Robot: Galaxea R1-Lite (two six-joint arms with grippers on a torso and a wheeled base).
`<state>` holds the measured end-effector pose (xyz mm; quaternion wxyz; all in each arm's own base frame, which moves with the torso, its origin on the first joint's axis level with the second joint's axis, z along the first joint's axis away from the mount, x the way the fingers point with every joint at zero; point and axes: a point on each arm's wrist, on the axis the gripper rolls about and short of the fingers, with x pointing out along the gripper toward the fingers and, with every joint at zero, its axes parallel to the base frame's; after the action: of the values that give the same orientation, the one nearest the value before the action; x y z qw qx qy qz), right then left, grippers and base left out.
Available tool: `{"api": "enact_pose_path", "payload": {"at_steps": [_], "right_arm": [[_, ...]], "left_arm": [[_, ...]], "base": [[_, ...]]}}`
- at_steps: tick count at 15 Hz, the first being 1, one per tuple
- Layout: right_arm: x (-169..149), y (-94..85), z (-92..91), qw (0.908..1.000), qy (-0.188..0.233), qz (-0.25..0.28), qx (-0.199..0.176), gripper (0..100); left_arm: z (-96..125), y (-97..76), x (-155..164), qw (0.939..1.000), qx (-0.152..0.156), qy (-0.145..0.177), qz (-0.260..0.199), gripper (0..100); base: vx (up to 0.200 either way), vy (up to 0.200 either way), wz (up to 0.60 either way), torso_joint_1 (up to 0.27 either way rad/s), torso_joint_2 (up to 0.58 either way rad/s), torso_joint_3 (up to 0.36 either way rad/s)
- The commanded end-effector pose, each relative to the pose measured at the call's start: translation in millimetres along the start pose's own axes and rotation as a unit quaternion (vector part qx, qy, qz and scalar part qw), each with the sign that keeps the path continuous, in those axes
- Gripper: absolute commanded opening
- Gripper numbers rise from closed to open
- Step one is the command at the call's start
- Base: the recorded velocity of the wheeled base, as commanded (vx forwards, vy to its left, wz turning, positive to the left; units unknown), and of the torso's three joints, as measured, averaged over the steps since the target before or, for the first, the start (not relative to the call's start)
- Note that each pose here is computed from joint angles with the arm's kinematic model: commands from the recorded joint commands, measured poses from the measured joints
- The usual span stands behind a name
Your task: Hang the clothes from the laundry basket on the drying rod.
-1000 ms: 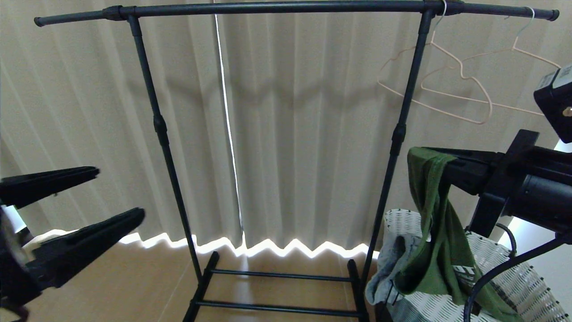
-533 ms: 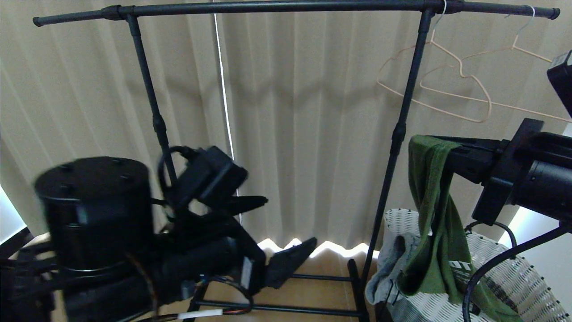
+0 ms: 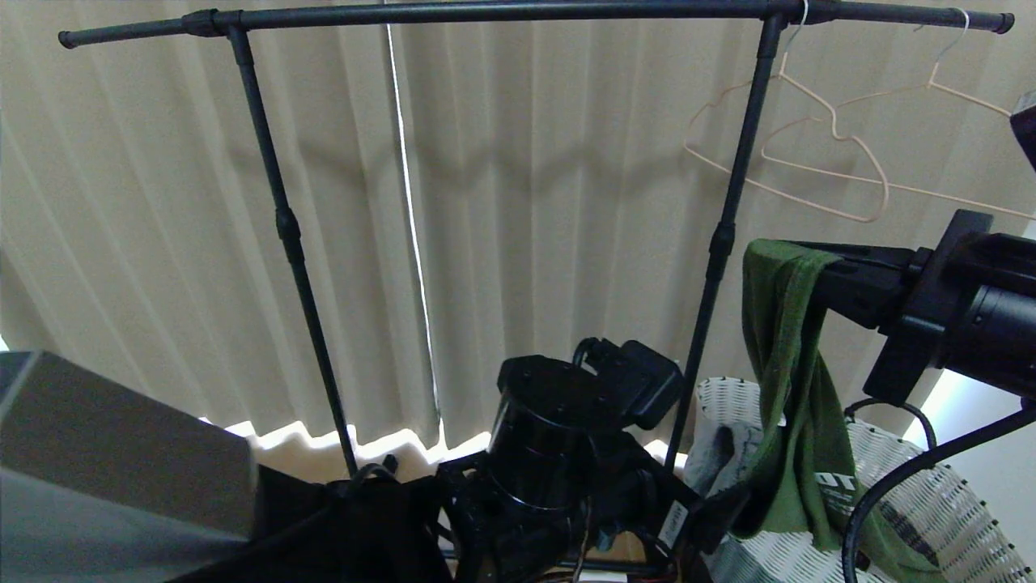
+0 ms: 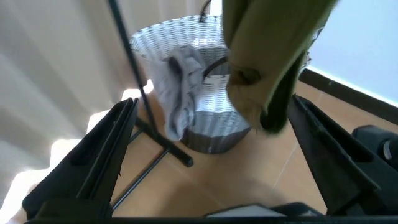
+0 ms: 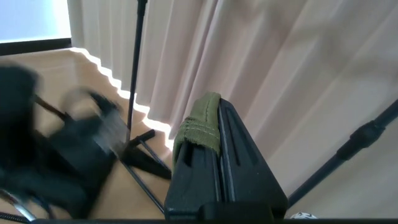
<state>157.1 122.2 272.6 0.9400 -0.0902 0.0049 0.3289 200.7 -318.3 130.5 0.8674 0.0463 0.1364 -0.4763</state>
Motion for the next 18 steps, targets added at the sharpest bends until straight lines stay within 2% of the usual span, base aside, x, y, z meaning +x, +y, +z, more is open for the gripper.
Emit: {"api": "enact_pose_path", "payload": {"at_steps": [1,3,5,6,7,9,10,13,14,16,18], "right_arm": [[-0.7,0.1,0.9,1.0000,-0.002,0.000,0.000,0],[-1.1,0.5,0.4,1.0000,-0.003,0.008,0.000,0],[-1.1,3.6,0.9,0.9998,-0.004,0.018,0.000,0],[-1.1,3.6,0.9,0.9998,-0.004,0.018,0.000,0],[-2.1,8.0,2.2,0.9995,-0.008,0.029,0.004,0],[-2.5,8.2,2.5,0.9995,-0.009,0.030,0.004,0],[-4.3,7.9,4.4,0.9995,-0.013,0.029,0.004,0],[-4.8,7.7,5.1,0.9995,-0.015,0.029,0.004,0],[-4.8,7.3,5.5,0.9995,-0.015,0.027,0.004,0],[-5.2,6.7,5.7,0.9996,-0.016,0.025,0.004,0],[-6.5,5.1,5.6,0.9996,-0.016,0.021,0.006,0]], "left_arm": [[-14.1,-4.6,18.0,0.9998,0.002,0.018,-0.006,100],[-11.3,-2.9,27.8,1.0000,0.001,0.009,-0.003,100],[-7.3,0.1,37.7,0.9998,-0.017,-0.002,0.004,100],[-7.3,0.1,37.7,0.9998,-0.017,-0.002,0.004,100],[-10.8,10.0,47.1,0.9993,-0.024,-0.002,0.030,100],[-12.2,10.8,48.6,0.9992,-0.024,0.000,0.033,100],[-21.9,18.1,50.5,0.9976,-0.025,0.013,0.063,100],[-29.6,20.2,43.3,0.9969,-0.025,0.029,0.069,100],[-33.2,20.7,37.3,0.9965,-0.024,0.038,0.070,0],[-31.6,20.2,26.9,0.9968,-0.022,0.030,0.071,0],[-24.8,21.6,9.5,0.9970,-0.022,-0.020,0.071,0]], "base": [[0.000,0.000,0.00,0.000,0.00,0.000],[0.000,0.000,0.00,0.000,0.00,0.000],[0.000,0.000,0.00,0.000,0.00,0.000],[0.000,0.000,0.00,0.000,0.00,0.000],[0.000,0.000,0.00,0.000,0.00,0.000],[0.000,0.000,0.00,0.000,0.00,0.000],[0.000,0.000,0.00,0.000,0.00,0.000],[0.000,0.000,0.00,0.000,0.00,0.000],[0.000,0.000,0.00,0.000,0.00,0.000],[0.000,0.000,0.00,0.000,0.00,0.000],[0.000,0.000,0.00,0.000,0.00,0.000]]}}
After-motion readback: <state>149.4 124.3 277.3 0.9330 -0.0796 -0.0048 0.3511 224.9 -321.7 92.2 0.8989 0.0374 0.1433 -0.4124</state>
